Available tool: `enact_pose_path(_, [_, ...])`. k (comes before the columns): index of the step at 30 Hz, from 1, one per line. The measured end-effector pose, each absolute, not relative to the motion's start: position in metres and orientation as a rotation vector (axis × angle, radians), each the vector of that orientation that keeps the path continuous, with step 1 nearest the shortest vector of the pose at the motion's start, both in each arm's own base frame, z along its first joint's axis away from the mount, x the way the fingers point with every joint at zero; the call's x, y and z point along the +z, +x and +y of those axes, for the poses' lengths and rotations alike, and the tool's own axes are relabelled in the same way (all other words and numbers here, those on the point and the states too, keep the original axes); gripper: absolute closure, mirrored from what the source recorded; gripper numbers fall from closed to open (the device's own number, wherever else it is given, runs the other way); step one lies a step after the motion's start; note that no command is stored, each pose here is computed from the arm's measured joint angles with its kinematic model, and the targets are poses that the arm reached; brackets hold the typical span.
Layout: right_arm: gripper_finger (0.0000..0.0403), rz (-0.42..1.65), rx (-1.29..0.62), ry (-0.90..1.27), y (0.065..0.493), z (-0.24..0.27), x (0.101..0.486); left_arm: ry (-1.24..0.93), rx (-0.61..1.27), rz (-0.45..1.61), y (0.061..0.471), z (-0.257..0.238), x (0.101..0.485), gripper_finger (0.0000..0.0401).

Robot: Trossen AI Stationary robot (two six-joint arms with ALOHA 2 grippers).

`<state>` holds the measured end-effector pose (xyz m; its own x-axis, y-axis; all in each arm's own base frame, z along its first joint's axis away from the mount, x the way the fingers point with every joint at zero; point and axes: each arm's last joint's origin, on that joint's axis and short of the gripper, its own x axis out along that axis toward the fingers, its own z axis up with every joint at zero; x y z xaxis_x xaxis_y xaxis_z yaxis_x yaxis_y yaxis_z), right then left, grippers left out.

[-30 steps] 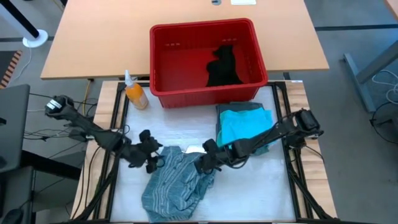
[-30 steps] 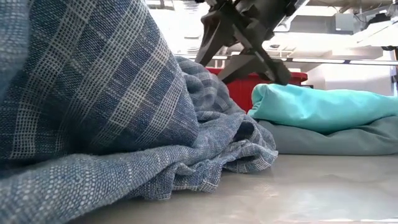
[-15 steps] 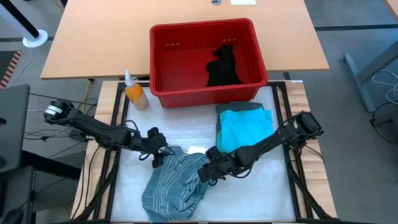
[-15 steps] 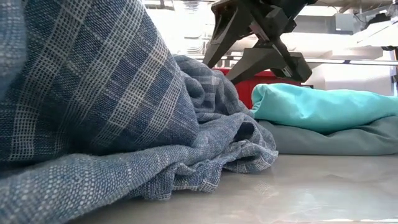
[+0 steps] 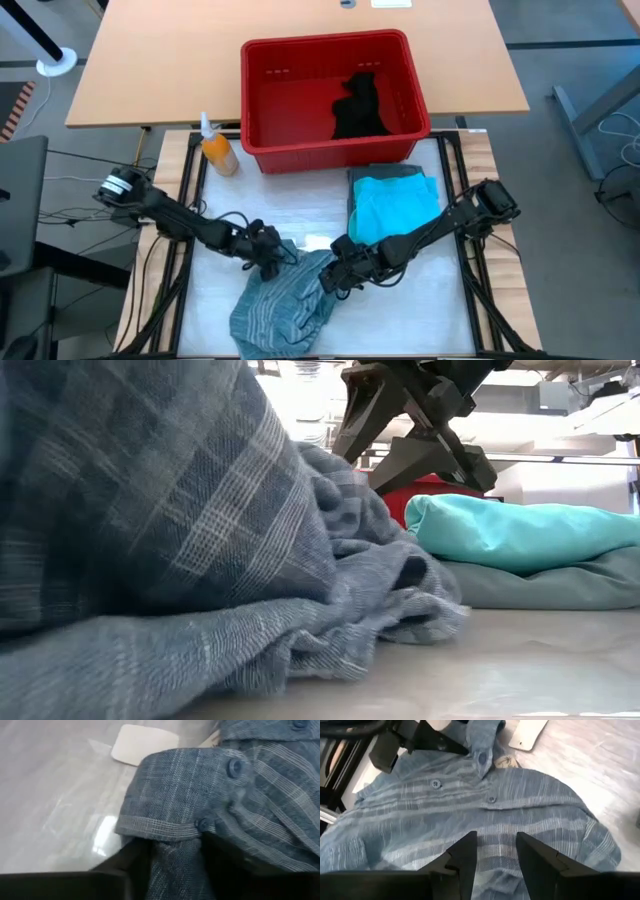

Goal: Fold Laundry from Bin
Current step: Fold the blue patterned polo shirt

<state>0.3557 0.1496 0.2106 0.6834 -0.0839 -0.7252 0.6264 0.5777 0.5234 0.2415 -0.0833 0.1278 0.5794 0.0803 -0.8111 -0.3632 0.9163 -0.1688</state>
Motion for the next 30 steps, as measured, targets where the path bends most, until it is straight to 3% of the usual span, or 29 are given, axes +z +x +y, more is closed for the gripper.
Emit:
enact_pose_path(5, [0.0237,0.735,-0.445,0.843,0.352,0.156,0.210,-0.334,0.231,0.908,0.250,-0.094,0.133,0.0381])
enact_pose_path(17, [0.0237,0.830,-0.470,0.840,0.328,0.184,0.204,-0.289,0.115,0.801,0.268,-0.129,0.171,0.0399])
enact_pose_path(30, [0.0237,0.867,-0.525,0.796,0.323,0.181,0.200,-0.064,0.066,0.772,0.288,-0.147,0.237,0.0400])
